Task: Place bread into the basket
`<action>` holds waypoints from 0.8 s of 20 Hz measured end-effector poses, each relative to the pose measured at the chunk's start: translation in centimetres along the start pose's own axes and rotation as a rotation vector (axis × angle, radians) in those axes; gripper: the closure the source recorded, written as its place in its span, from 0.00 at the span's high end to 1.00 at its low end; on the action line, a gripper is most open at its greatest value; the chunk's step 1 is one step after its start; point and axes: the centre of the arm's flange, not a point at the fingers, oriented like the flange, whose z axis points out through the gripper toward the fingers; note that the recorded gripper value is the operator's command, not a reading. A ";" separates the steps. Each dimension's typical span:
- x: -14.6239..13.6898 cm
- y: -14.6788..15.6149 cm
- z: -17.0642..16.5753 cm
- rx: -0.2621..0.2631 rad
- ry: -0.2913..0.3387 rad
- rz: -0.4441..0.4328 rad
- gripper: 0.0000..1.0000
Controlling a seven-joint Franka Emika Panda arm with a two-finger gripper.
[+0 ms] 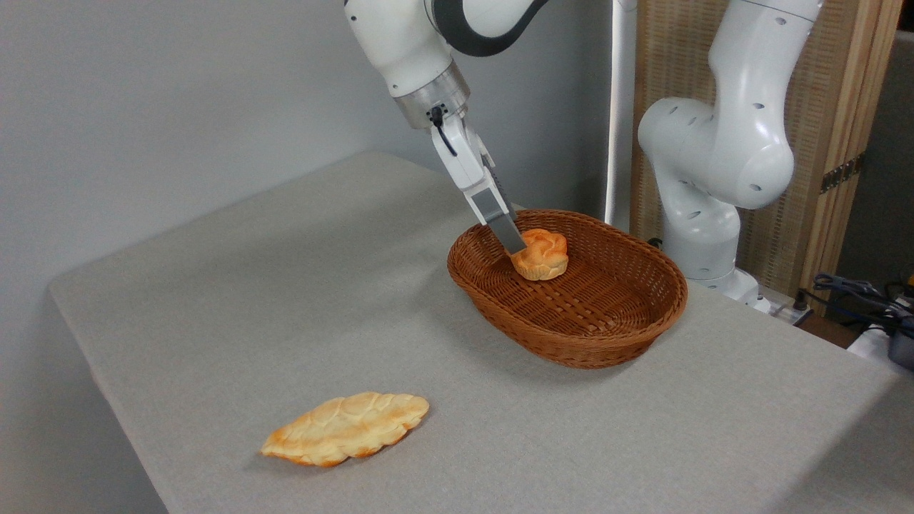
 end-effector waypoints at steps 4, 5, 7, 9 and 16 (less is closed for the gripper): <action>-3.5 -2.3 -6.2 0.091 0.134 -0.086 1.00; -5.4 -3.4 -8.3 0.116 0.183 -0.123 1.00; -9.3 -6.0 -13.1 0.172 0.272 -0.208 1.00; -11.8 -9.1 -16.8 0.206 0.322 -0.302 1.00; -18.3 -17.0 -18.5 0.163 0.438 -0.538 1.00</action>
